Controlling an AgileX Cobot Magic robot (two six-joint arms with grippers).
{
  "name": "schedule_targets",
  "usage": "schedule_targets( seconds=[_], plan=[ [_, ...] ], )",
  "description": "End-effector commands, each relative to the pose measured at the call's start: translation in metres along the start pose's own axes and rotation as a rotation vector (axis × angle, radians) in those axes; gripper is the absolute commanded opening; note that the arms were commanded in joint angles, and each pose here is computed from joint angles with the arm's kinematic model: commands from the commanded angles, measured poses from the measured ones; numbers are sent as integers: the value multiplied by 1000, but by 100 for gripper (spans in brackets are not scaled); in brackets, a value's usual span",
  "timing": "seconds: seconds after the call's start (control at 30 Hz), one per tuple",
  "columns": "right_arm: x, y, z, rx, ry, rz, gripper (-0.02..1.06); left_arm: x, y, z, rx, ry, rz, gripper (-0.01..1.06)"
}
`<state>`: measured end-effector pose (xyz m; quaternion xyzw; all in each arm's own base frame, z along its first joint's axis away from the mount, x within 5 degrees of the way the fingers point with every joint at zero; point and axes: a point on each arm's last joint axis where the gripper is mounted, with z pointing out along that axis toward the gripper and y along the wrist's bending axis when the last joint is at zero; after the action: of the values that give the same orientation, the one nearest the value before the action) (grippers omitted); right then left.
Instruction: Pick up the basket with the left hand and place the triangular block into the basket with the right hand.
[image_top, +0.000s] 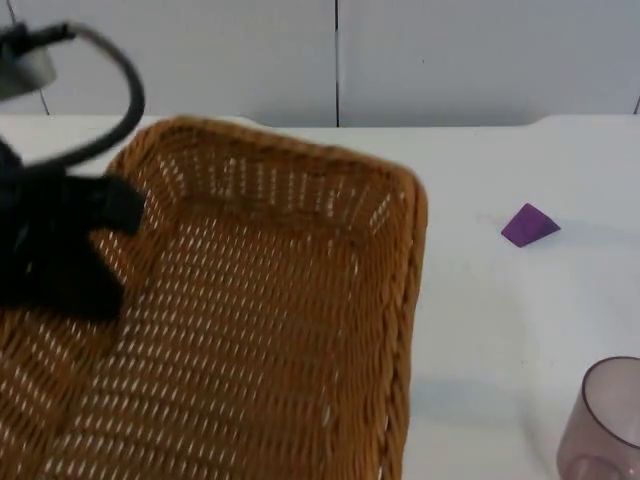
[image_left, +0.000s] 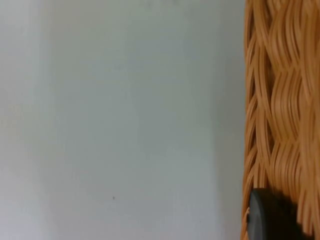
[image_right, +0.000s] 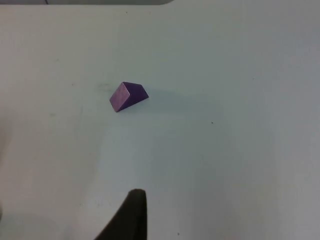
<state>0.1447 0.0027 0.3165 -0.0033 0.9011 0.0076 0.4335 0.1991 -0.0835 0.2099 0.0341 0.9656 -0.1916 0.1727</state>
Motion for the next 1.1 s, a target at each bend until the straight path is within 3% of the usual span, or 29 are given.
schedule_targets(
  seconds=[0.0, 0.27, 0.53, 0.8, 0.87, 1.03, 1.07],
  plan=[
    [-2, -1, -1, 6, -8, 5, 105, 1, 2, 2, 11, -63, -39, 0],
    [-2, -1, -1, 6, -7, 5, 105, -6, 24, 2, -14, -119, -91, 0],
    [-3, -1, -1, 4, -13, 7, 105, -10, 65, 1, 57, -86, -136, 0],
    [-3, -1, 0, 4, -3, 7, 105, -9, 67, 0, 54, -77, -135, 0],
    [-9, -1, 6, 2, 39, -8, 105, -8, 67, 0, 57, -71, -137, 0],
    [-41, -1, 36, -5, 275, -37, 105, -8, 68, 0, 42, -71, -137, 0],
    [-41, -1, 36, -5, 275, -37, 105, -8, 68, 0, 42, -71, -137, 0]
  ],
)
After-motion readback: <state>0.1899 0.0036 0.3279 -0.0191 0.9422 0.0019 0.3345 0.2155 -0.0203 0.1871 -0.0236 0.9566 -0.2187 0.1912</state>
